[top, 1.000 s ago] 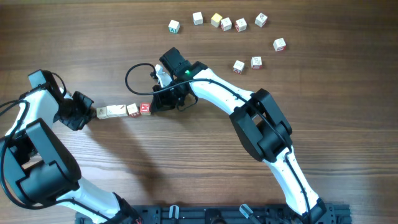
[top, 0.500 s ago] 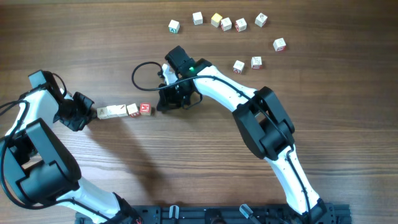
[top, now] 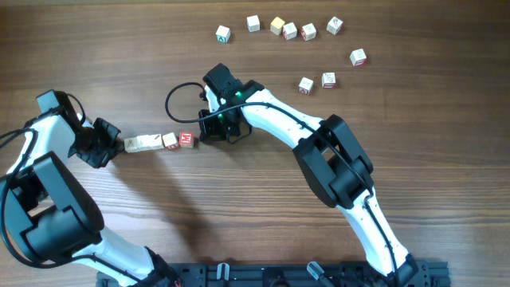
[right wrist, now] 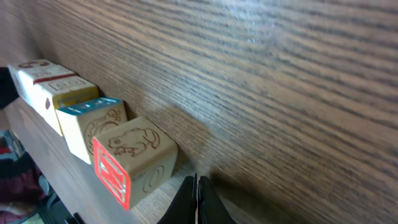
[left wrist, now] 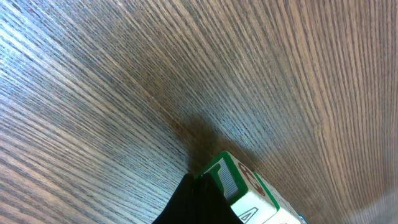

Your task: Form a horizontal line

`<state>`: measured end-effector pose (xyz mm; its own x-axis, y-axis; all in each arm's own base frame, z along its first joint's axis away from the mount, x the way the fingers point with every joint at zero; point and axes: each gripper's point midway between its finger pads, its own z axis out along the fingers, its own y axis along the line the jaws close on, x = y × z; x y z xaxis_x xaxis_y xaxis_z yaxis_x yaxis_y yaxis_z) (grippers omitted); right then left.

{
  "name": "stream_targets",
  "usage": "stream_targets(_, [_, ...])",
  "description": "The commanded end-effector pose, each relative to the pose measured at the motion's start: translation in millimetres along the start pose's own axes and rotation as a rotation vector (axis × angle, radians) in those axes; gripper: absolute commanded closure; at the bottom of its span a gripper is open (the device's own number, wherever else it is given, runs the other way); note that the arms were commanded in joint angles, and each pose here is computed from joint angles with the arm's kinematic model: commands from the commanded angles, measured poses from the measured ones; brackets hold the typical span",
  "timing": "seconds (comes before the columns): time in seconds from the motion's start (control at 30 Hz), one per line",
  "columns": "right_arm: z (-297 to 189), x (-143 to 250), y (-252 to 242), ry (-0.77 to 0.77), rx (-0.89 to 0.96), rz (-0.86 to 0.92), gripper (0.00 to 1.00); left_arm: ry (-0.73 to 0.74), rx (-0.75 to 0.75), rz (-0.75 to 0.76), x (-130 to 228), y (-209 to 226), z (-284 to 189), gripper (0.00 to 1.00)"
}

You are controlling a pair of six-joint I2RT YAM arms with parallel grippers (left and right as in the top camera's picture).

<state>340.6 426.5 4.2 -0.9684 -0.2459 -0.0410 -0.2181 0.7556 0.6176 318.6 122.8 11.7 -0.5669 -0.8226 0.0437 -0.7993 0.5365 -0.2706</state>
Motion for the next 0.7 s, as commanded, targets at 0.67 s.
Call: stream_targets(0.67, [11,14,24,0.063,-0.120,-0.006,0.96,0.018,0.009,-0.015,5,0,-1,0.96])
